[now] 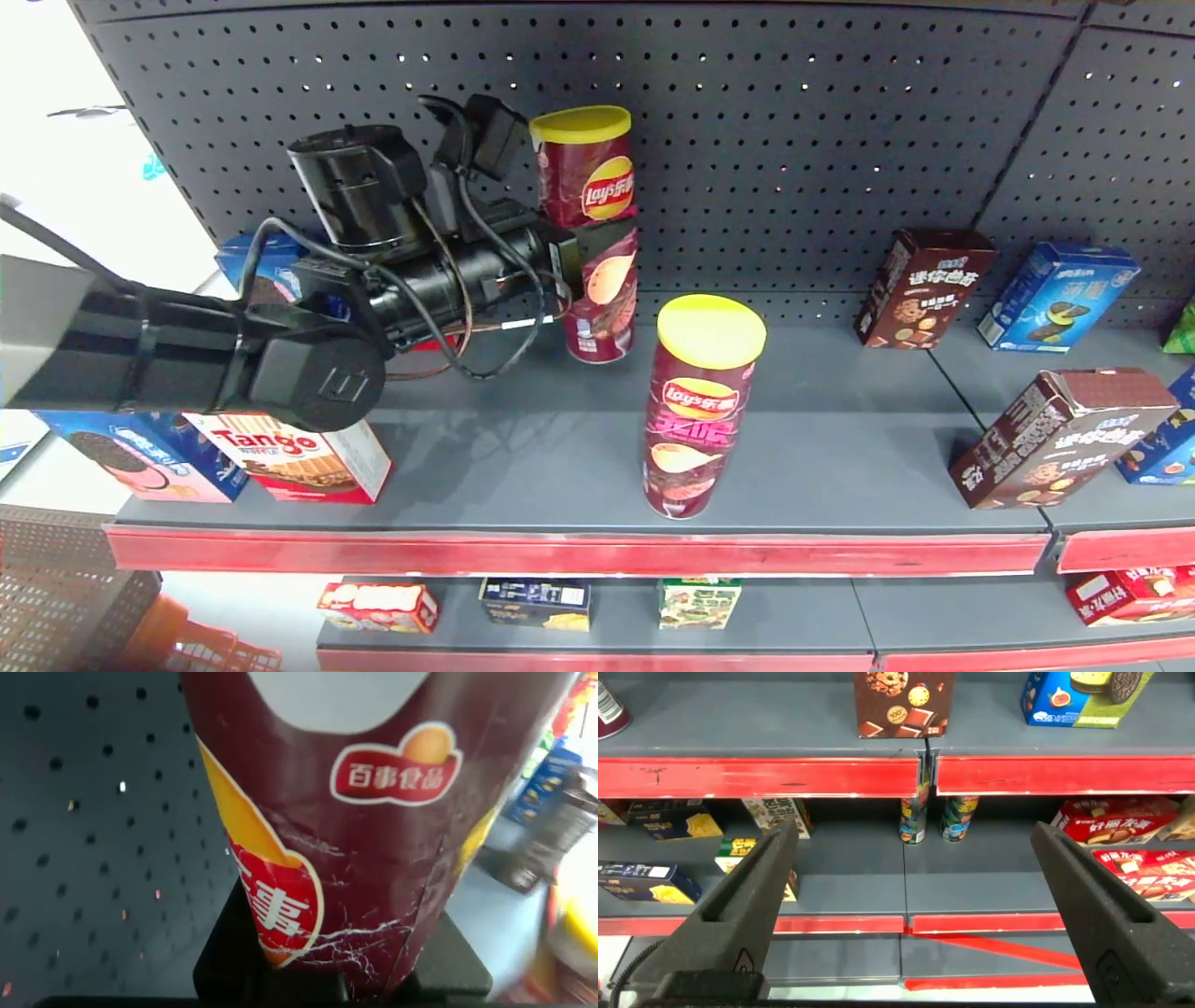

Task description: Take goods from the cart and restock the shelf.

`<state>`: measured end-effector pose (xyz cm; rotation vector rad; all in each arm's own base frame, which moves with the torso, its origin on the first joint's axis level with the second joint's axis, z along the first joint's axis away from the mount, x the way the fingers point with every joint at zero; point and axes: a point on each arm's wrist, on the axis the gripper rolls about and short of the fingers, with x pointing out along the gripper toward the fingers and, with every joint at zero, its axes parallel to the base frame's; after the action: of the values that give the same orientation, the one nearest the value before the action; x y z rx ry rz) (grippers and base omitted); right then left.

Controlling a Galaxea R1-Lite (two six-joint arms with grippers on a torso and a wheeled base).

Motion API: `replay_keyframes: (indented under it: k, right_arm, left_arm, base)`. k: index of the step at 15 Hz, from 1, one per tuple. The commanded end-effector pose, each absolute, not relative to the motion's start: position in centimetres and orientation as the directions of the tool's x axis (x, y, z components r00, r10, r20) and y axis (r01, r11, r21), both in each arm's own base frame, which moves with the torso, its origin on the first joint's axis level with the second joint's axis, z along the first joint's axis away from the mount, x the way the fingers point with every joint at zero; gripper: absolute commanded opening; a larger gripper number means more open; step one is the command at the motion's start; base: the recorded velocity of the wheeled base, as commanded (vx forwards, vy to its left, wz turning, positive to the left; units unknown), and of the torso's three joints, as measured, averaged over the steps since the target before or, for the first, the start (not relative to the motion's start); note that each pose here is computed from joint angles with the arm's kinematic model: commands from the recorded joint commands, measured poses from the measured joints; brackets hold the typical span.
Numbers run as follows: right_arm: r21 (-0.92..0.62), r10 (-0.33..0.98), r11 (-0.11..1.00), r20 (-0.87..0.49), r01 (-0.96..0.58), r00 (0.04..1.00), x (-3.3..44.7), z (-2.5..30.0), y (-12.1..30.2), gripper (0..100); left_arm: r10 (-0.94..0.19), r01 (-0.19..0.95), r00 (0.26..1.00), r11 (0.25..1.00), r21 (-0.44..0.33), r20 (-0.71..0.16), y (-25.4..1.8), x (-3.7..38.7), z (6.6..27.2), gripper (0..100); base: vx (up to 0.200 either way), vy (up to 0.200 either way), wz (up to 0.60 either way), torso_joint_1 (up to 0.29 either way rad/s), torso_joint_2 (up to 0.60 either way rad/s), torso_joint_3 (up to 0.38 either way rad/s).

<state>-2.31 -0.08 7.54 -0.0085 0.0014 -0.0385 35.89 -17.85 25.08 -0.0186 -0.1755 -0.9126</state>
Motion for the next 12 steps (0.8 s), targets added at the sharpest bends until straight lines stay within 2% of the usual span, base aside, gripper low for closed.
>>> replay_keyframes:
  k: [1, 6, 12]
  right_arm:
    - [-0.009, -0.038, 0.999, -0.003, 0.038, 0.999, -2.3, 7.5, -0.1, 100]
    - [-0.009, -0.038, 0.999, -0.003, 0.038, 0.999, -2.3, 7.5, -0.1, 100]
    - [-0.009, -0.038, 0.999, -0.003, 0.038, 0.999, -2.3, 7.5, -0.1, 100]
  left_arm:
    - [-0.790, 0.793, 0.596, 0.608, 0.052, 0.144, -19.2, 38.4, 23.2, 0]
    - [-0.791, 0.785, 0.593, 0.609, 0.111, 0.150, -20.7, 41.2, 21.4, 0]
    - [-0.794, 0.787, 0.594, 0.607, 0.107, 0.130, -21.3, 42.1, 19.7, 0]
  base:
    - [0.000, 0.000, 0.00, 0.000, 0.00, 0.000]
    - [0.000, 0.000, 0.00, 0.000, 0.00, 0.000]
    - [0.000, 0.000, 0.00, 0.000, 0.00, 0.000]
